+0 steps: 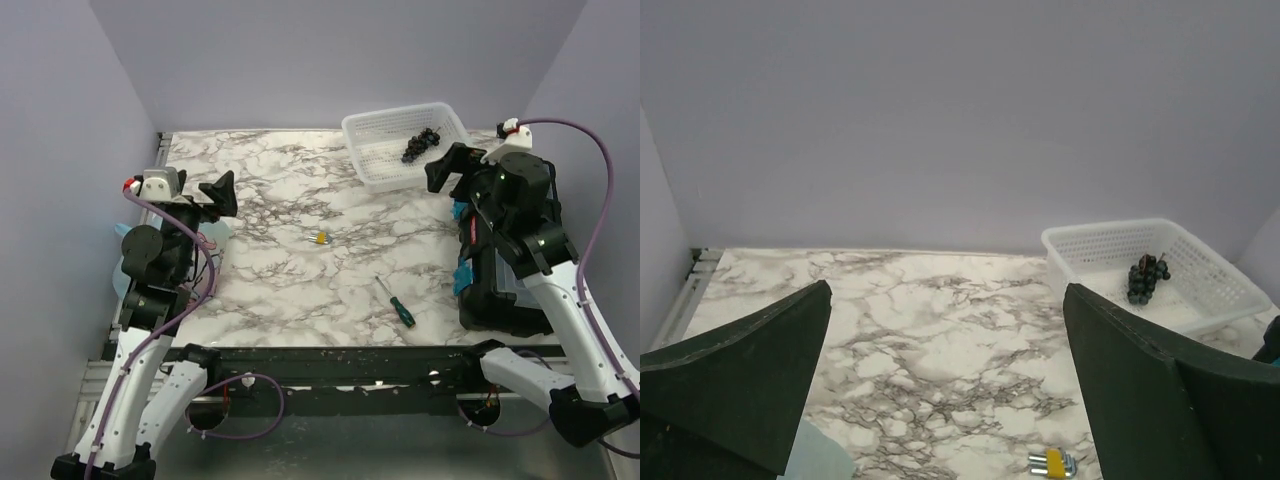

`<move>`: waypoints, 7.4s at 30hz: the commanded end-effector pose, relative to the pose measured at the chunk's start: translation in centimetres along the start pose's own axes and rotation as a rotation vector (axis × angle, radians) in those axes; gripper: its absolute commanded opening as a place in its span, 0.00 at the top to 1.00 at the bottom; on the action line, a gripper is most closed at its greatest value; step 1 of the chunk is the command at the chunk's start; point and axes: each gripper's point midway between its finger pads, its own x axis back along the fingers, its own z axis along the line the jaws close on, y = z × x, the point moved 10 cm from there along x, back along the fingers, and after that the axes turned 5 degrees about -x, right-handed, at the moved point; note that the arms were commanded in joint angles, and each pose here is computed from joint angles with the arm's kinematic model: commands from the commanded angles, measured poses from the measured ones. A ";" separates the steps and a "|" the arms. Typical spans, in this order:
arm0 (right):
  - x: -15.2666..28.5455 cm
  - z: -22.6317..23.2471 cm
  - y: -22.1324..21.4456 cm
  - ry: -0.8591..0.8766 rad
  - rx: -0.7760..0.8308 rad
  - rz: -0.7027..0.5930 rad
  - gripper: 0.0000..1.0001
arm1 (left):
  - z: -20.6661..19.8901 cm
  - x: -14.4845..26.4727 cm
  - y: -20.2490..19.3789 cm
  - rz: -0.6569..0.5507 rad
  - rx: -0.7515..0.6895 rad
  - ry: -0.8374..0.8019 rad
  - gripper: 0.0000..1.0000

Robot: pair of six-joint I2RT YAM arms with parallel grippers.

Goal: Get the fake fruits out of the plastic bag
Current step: Move the plastic bag to the center of the board, then untie the plastic bag at the center of the board.

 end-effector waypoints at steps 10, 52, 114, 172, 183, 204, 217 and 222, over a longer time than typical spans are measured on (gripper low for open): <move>-1.9 0.0 -2.1 -0.006 -0.048 0.125 0.00 | 1.3 -2.3 -2.6 0.182 0.090 0.267 0.01; -8.0 9.9 -9.9 0.466 -0.069 0.413 0.00 | 13.3 -3.5 -12.3 0.511 0.462 1.245 0.03; -5.7 27.0 -33.6 0.660 0.039 0.674 0.99 | 5.3 -1.1 -6.4 0.410 0.425 0.494 0.02; -9.3 29.2 -29.5 0.604 -0.428 0.821 0.37 | 4.2 7.1 -15.5 0.802 0.274 0.459 0.62; -11.1 30.9 -32.6 0.507 -0.445 0.865 0.40 | 3.9 6.8 -15.7 0.844 0.290 0.410 0.56; -9.3 30.9 -30.1 0.573 -0.525 0.874 0.99 | 3.8 6.6 -15.9 0.877 0.293 0.393 0.50; -9.1 30.8 -29.6 0.581 -0.538 0.858 0.99 | 3.7 6.9 -15.0 0.835 0.283 0.387 0.79; -9.6 29.8 -29.5 0.545 -0.531 0.822 0.99 | 3.9 7.2 -14.6 0.802 0.280 0.427 0.89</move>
